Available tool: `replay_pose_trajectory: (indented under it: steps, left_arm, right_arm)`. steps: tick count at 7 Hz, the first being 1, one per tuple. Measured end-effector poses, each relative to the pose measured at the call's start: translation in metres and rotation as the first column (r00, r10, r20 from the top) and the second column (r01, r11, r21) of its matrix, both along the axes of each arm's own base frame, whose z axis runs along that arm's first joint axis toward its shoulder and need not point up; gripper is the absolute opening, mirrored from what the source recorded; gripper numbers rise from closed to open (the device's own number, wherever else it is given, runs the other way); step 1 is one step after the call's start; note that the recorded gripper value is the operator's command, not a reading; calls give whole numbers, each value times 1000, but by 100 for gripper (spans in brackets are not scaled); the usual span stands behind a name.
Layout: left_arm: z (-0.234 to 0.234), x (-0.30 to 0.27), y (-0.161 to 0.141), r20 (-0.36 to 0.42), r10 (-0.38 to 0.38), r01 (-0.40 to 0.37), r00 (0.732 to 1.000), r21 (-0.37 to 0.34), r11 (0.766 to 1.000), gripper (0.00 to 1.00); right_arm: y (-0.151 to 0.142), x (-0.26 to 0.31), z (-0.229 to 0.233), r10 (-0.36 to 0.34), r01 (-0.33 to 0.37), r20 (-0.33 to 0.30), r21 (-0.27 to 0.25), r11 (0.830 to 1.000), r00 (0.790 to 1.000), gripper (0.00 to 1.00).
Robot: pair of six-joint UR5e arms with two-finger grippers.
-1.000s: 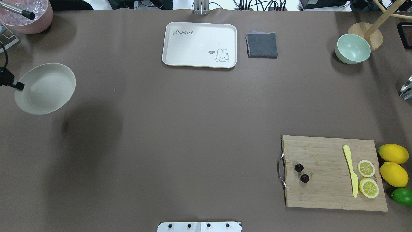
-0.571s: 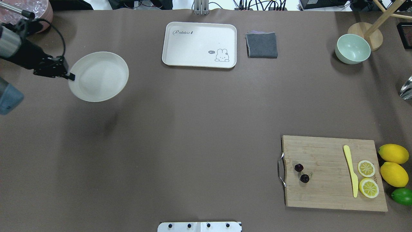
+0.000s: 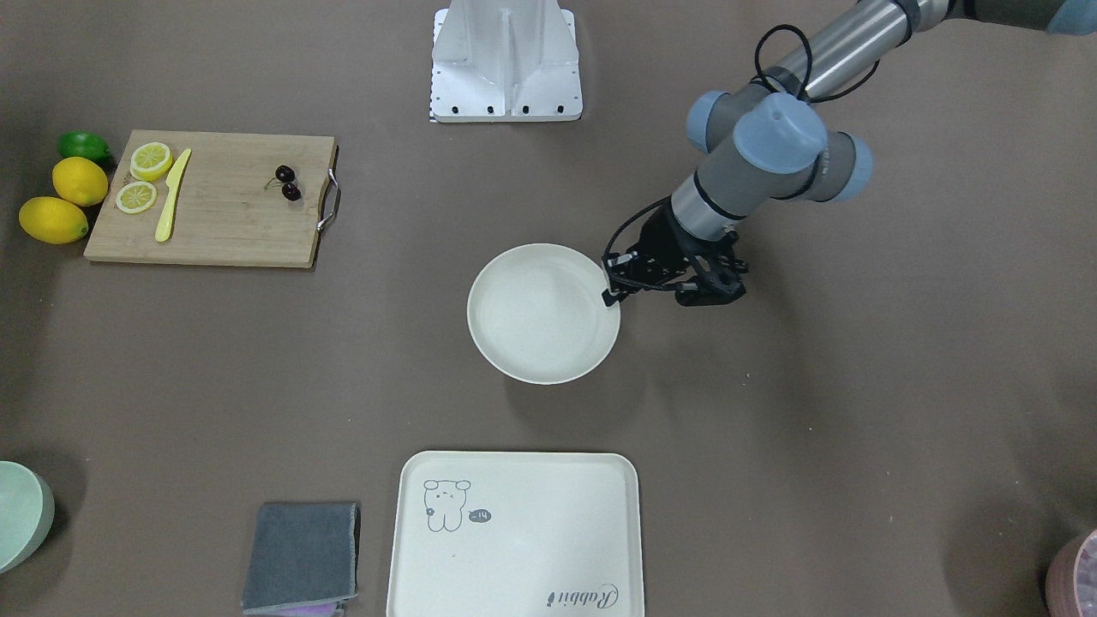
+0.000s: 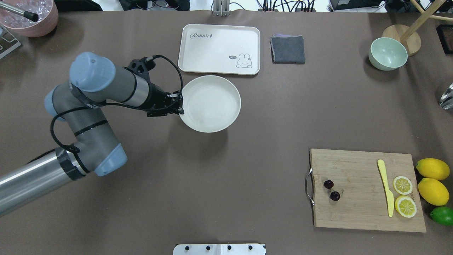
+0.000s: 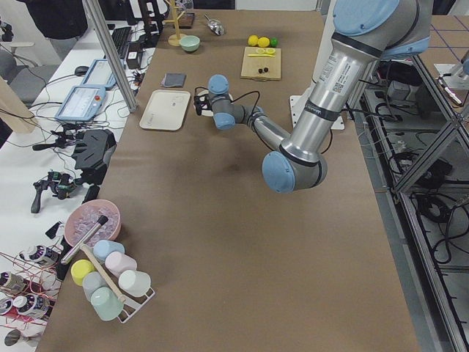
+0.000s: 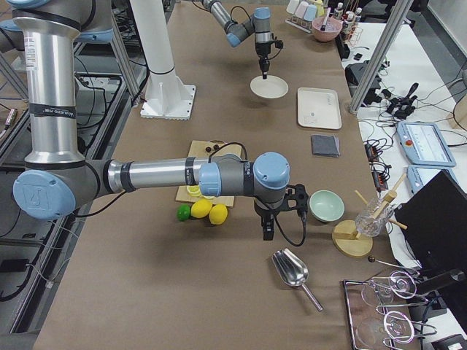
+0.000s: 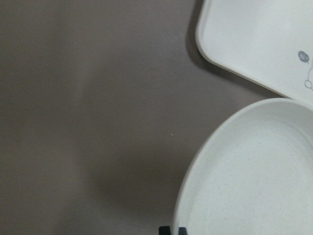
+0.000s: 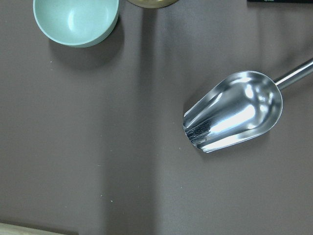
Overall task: Place red cherry on plate
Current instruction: 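Carry the white plate to the table center and set it down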
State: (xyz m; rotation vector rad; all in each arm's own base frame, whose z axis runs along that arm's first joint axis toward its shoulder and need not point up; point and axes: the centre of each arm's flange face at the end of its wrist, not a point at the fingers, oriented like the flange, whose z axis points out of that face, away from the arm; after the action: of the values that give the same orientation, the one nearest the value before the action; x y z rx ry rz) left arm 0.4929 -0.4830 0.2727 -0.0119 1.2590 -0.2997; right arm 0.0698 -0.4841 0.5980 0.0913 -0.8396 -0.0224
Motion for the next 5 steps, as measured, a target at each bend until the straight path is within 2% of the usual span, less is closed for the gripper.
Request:
replay_pose_trajectory:
  steps: [2, 4, 5]
  left_arm:
    - [-6, 42, 36, 9, -14, 14, 1000, 6, 1000, 0]
    - [0, 53, 49, 21, -9, 9, 1000, 9, 1000, 0]
    - [2, 53, 50, 25, -8, 8, 1000, 10, 1000, 71]
  right_arm:
    - [-2, -6, -16, 12, -12, 0, 5, 1000, 1000, 100]
    - [-13, -54, -80, 64, -64, -25, -16, 998, 998, 100]
    - [-16, -92, -116, 72, -72, -13, -26, 997, 997, 100]
